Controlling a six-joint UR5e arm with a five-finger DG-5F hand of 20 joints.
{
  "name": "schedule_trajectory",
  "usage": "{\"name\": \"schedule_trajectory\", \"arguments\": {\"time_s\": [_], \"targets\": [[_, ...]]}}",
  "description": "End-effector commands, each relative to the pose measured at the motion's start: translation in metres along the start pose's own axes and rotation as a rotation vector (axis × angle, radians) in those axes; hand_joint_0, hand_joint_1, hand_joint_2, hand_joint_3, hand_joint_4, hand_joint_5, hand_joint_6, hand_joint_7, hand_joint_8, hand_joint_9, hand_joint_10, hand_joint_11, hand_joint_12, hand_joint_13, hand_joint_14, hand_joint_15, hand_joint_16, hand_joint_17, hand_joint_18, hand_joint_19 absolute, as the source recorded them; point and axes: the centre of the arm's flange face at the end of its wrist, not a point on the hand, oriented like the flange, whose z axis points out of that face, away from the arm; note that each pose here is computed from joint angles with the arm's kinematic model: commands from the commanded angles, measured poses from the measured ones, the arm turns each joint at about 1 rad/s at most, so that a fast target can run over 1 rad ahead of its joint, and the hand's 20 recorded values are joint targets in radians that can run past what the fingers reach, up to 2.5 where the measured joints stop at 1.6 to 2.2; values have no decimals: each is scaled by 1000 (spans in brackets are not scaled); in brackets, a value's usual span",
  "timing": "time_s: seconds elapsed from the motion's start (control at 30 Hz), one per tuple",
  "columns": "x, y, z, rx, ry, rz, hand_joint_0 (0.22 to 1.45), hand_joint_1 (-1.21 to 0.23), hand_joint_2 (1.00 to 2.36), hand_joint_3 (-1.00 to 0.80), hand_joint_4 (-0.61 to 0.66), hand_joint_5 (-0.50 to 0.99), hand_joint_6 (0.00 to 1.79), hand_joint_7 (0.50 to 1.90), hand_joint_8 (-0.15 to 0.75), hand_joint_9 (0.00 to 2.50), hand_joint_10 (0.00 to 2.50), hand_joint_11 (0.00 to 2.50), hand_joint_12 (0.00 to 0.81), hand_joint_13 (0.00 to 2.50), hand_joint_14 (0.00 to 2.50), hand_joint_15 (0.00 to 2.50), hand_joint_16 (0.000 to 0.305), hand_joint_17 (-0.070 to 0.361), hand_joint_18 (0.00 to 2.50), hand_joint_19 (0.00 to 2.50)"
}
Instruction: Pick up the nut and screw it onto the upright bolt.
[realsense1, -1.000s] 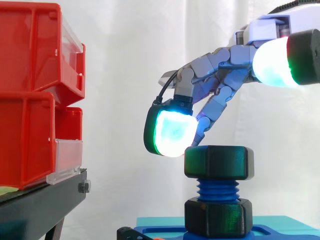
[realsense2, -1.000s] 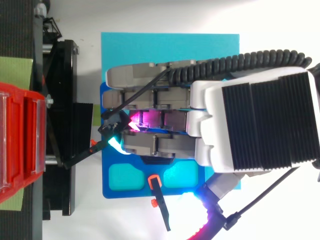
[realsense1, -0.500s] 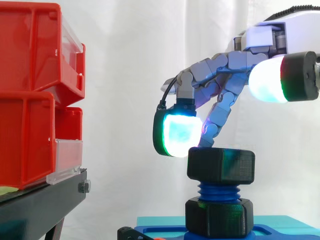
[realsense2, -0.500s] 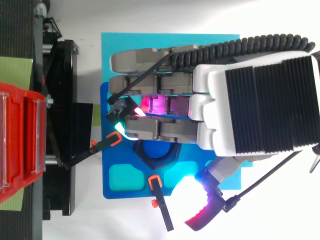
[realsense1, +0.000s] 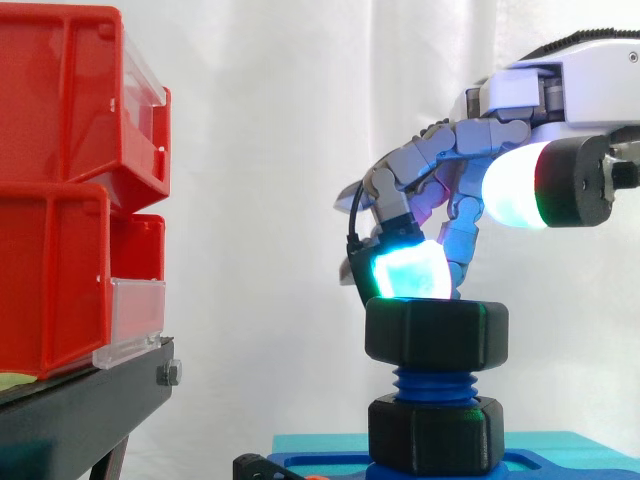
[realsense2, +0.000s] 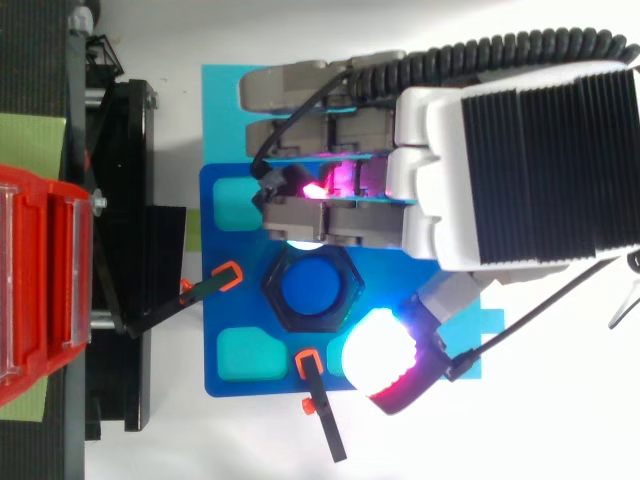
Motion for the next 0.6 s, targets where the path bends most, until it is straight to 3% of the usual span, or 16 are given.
{"name": "schedule_trajectory", "arguments": {"time_s": [0.0, 0.07, 0.13, 0.17, 0.37, 0.4, 0.47, 0.57], "targets": [[1, -9, -4, -3, -1, -1, 543, -198, 1000, -500, 123, 57, 578, 1277, 259, 1289, 0, 0, 174, 741, 0, 0, 11, 25, 340, 0], [1, -12, -6, -9, -1, -2, 544, -200, 1000, -500, 134, 57, 581, 1272, 259, 1317, 0, 4, 173, 758, 0, 0, 10, 24, 364, 0], [1, -13, -6, -12, -4, -4, 544, -199, 1000, -500, 151, 57, 507, 1405, 264, 1315, 0, 30, 177, 751, 0, 0, 11, 24, 364, 0], [1, -14, -7, -13, -6, -4, 544, -197, 1000, -500, 153, 48, 501, 1387, 266, 1312, 0, 36, 179, 747, 0, 0, 11, 25, 357, 0], [0, -20, -8, -16, -24, -7, 531, -172, 1000, -500, 234, -68, 504, 989, 248, 1040, 0, 0, 239, 636, 0, 0, 21, 48, 271, 0], [-2, -20, -7, -17, -33, -9, 530, -171, 1000, -500, 228, -69, 504, 980, 244, 1034, 0, 0, 239, 634, 0, 0, 21, 48, 270, 0], [-3, -20, -7, -18, -38, -10, 523, -168, 1000, -500, 183, -106, 503, 801, 234, 924, 0, 0, 248, 571, 0, 0, 24, 55, 211, 0], [-4, -20, -4, -18, -60, -17, 517, -158, 1000, -500, 158, -122, 502, 699, 227, 866, 0, 0, 256, 525, 0, 0, 26, 57, 174, 0]]}}
